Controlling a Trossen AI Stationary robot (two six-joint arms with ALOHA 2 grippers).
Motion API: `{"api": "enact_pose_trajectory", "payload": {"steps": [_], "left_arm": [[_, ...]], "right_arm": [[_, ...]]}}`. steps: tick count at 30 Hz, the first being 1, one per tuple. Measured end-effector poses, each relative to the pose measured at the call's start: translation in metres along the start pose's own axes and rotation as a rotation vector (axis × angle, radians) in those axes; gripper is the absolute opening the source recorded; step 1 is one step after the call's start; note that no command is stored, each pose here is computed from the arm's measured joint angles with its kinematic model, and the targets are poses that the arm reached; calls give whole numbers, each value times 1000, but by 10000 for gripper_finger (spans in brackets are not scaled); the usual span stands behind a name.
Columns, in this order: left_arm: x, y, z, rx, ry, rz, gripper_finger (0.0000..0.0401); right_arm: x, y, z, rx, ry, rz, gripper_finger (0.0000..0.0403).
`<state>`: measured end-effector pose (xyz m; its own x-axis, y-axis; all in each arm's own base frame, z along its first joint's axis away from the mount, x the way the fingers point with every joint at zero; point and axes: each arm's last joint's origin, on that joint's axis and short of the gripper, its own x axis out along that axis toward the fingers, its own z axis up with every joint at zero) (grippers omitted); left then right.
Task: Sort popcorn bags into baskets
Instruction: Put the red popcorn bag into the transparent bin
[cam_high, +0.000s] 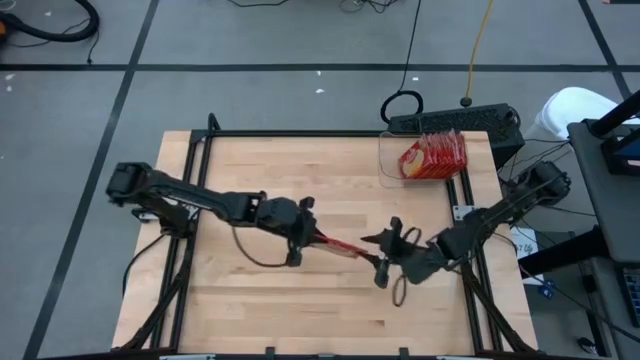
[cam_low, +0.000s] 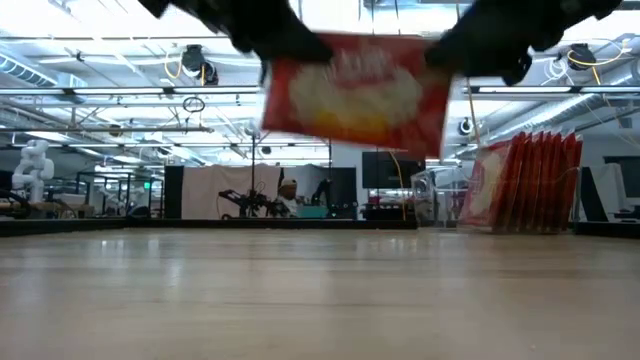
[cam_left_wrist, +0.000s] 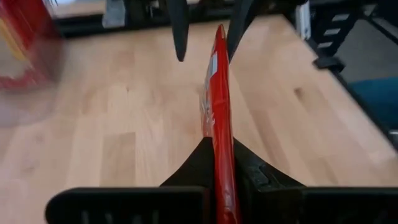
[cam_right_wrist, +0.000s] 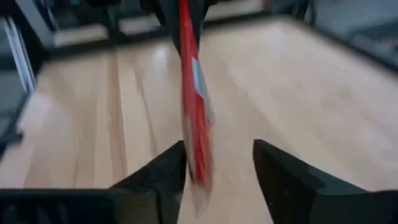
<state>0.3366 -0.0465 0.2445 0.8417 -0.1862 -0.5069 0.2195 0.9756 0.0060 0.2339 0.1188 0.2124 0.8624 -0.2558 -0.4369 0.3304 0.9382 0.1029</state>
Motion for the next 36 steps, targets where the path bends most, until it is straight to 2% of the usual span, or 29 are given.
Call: {"api": "enact_pose_trajectory", "payload": {"steps": [3,7,13,16,20,28,32,36], "left_arm": [[-21,-4,12,-18,-50,-1,22],[-37,-7,20,-57,-141,0,27],[-30,-18,-4,-105,-373,-41,20],[-31,-19,-16,-124,-516,-23,24],[-36,-19,-31,-146,-622,0,30],[-37,-18,-41,-146,-627,-1,21],[-36,-18,-44,-148,-614,-1,29],[-37,-19,-42,-143,-627,-4,30]], "right_arm": [[-6,6,-5,0,-144,-2,195],[-10,10,-10,44,-302,58,207],[-6,11,-19,56,-438,90,206],[0,14,-22,28,-469,82,206],[11,15,-26,40,-506,70,206],[21,11,-21,95,-636,91,205],[19,9,-16,92,-684,83,204],[18,9,-15,83,-686,82,177]]}}
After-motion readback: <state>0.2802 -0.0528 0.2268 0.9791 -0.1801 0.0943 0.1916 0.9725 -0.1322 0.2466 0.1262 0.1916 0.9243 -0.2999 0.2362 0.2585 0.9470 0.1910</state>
